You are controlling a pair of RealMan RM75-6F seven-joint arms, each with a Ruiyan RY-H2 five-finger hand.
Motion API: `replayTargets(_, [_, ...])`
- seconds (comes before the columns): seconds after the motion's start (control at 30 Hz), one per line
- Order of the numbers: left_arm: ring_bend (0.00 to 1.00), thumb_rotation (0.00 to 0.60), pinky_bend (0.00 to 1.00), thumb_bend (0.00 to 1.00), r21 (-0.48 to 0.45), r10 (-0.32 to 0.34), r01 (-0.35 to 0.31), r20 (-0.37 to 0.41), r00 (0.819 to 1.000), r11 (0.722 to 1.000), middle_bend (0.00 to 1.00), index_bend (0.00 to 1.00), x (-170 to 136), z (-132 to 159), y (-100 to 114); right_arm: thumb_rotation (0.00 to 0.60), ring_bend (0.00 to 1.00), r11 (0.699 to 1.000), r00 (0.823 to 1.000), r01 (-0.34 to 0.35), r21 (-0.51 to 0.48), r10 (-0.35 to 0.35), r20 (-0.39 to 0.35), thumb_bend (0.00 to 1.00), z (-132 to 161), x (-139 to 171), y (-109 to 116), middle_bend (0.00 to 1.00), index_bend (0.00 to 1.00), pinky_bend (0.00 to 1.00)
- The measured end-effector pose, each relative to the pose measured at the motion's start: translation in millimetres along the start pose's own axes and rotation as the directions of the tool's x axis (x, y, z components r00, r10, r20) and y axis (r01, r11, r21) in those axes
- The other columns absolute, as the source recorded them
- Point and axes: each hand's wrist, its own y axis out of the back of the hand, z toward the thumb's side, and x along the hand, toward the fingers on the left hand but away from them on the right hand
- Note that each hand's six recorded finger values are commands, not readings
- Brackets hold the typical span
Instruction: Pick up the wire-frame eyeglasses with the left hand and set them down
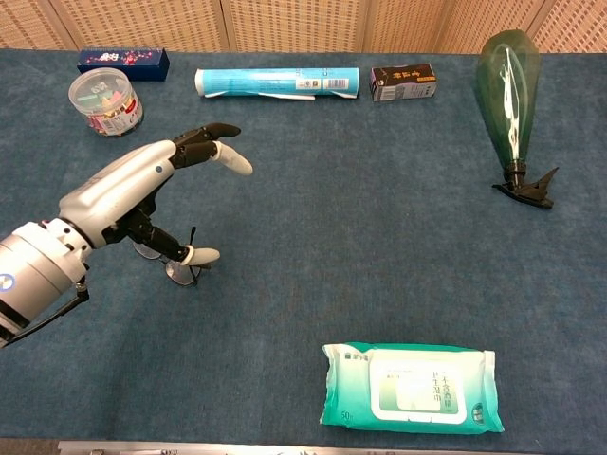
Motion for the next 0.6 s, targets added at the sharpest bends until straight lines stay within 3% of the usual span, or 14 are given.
replayTargets(0.6, [0.03, 0.6, 0.1, 0.01, 0.0, 0.025, -0.025, -0.045, 0.999, 1.0, 0.07, 0.26, 15.0, -22.8, 1.2, 0.6, 0.29, 1.0, 1.0, -0.005, 0.002, 0.005, -0.003, 0.51, 0.7, -0.9, -2.2, 0.47, 0.64, 0.43])
